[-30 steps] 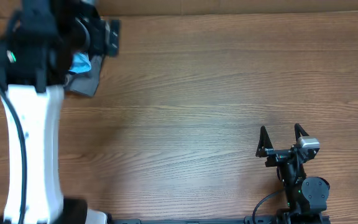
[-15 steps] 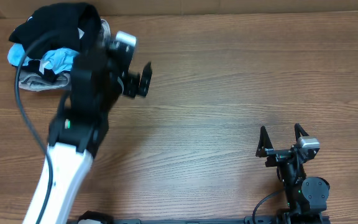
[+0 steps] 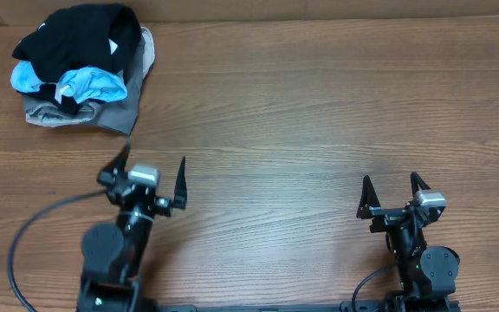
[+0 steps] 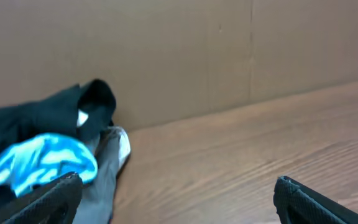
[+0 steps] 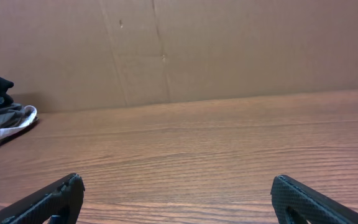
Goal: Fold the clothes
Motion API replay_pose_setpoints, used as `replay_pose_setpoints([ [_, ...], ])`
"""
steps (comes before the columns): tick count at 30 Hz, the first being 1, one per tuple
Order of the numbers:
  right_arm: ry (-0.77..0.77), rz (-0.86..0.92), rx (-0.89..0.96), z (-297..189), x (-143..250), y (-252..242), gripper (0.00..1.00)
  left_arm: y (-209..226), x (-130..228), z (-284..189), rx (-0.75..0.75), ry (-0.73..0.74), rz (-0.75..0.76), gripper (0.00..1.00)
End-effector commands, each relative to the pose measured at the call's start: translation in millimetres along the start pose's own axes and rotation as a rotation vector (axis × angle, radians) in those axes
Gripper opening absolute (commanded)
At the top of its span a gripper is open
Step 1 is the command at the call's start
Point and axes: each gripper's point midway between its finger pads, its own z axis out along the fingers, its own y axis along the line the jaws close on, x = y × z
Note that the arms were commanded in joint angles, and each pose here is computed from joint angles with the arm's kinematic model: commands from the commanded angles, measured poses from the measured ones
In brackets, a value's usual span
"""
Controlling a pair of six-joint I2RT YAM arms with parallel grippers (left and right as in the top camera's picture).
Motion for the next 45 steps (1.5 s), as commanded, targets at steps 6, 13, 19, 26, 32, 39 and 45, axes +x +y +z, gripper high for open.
replay_pose_setpoints([
  [6,-0.009,-0.001,-0.003,0.0,0.6,0.7,1.00,7.7,24.0,-23.6,-0.064,-0.090,-0.067,1.00],
  [13,-0.009,0.000,-0.003,0.0,0.6,0.7,1.00,15.9,41.3,-32.4,-0.107,-0.139,-0.124,1.00],
  [19,-0.009,-0.001,-0.003,0.0,0.6,0.7,1.00,20.4,54.2,-34.3,-0.126,-0.108,-0.162,1.00],
  [26,-0.009,-0.001,-0.003,0.0,0.6,0.7,1.00,29.5,92.1,-35.1,-0.177,0.037,-0.237,1.00],
  [32,-0.009,0.000,-0.003,0.0,0.6,0.7,1.00,35.5,92.7,-36.2,-0.203,0.036,-0.243,1.00],
  [39,-0.009,-0.001,-0.003,0.0,0.6,0.7,1.00,35.5,92.9,-36.2,-0.203,0.037,-0.244,1.00],
  [45,-0.009,-0.001,-0.003,0.0,0.6,0.7,1.00,35.5,92.9,-36.2,-0.203,0.037,-0.244,1.00],
])
